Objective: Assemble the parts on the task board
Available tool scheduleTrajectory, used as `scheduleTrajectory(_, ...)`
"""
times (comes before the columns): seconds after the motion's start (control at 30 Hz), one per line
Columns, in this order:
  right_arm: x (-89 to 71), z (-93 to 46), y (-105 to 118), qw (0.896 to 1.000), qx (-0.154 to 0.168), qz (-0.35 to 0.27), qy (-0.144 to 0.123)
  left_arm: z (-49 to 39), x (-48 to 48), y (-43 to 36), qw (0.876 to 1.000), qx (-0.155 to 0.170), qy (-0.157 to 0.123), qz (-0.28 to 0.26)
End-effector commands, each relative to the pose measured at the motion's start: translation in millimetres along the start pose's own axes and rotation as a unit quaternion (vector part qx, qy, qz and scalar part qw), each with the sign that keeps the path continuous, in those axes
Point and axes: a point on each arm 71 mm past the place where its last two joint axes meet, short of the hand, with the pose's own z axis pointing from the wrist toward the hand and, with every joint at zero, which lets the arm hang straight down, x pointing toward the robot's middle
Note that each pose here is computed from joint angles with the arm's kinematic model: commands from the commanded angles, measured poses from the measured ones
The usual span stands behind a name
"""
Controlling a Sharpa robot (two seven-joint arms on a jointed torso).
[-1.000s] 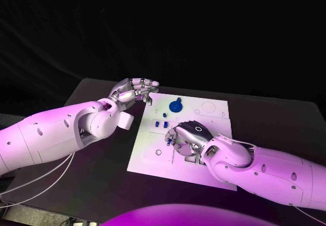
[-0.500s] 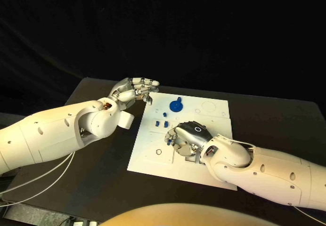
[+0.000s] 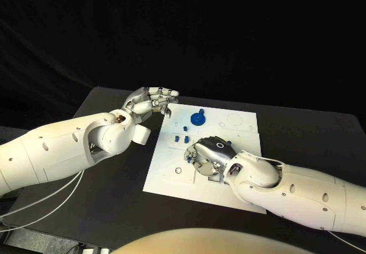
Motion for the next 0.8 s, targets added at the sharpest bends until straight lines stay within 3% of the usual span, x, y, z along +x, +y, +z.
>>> scheduleTrajectory(0.03,8.5,-1.8,1.1,1.000,0.000,-0.009,0.028,0.3,1.7,-0.6,1.000,0.003,0.007,0.000)
scheduleTrajectory(0.2,9.2,-2.9,0.6,0.999,-0.001,-0.010,0.031,0.4,1.6,-0.6,1.000,0.002,0.007,0.000)
scheduleTrajectory(0.8,3.5,-9.5,-4.6,1.000,0.004,-0.003,0.002,0.0,0.4,-0.5,1.000,0.002,0.005,0.001)
